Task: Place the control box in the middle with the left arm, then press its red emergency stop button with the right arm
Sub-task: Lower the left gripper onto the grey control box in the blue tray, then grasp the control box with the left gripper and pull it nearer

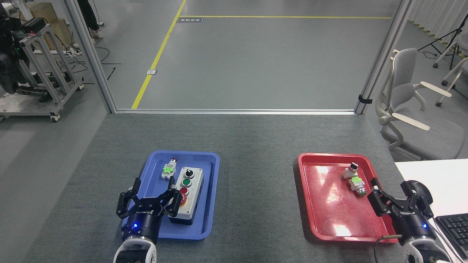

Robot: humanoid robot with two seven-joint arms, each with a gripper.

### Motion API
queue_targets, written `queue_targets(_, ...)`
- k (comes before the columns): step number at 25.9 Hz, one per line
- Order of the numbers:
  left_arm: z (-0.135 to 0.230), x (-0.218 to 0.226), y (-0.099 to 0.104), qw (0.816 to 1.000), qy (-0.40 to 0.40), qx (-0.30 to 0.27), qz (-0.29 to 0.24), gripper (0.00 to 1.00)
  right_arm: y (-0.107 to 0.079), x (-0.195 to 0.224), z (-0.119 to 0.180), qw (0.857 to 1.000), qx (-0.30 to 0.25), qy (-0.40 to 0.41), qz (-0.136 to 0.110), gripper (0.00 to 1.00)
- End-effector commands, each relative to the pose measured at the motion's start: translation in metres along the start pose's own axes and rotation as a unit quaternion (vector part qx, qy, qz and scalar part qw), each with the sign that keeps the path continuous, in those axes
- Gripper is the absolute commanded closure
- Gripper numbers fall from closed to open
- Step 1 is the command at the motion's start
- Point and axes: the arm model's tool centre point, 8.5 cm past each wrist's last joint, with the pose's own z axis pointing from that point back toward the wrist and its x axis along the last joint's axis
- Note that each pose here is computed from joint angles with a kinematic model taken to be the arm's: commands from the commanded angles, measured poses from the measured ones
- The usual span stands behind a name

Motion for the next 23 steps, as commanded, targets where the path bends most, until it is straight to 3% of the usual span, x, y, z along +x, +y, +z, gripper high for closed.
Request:
queue_targets(1, 0.002, 0.0, -0.001, 1.0, 0.0, -0.001, -0.002, 0.0, 0.0, 0.0, 0.0, 1.0, 0.0, 0.0, -0.001, 0.0)
queue_targets(12, 0.0, 0.011, 0.008, 0.999, -0.039, 0.011, 0.005, 0.0, 0.002, 0.002, 0.0, 1.0, 0.001, 0.0, -0.002, 0.0)
queue_targets(23, 0.012, 0.022, -0.002, 0.999, -0.047, 0.01, 0.001, 0.01, 0.001, 0.0, 0.001, 1.0, 0.001, 0.001, -0.002, 0.0)
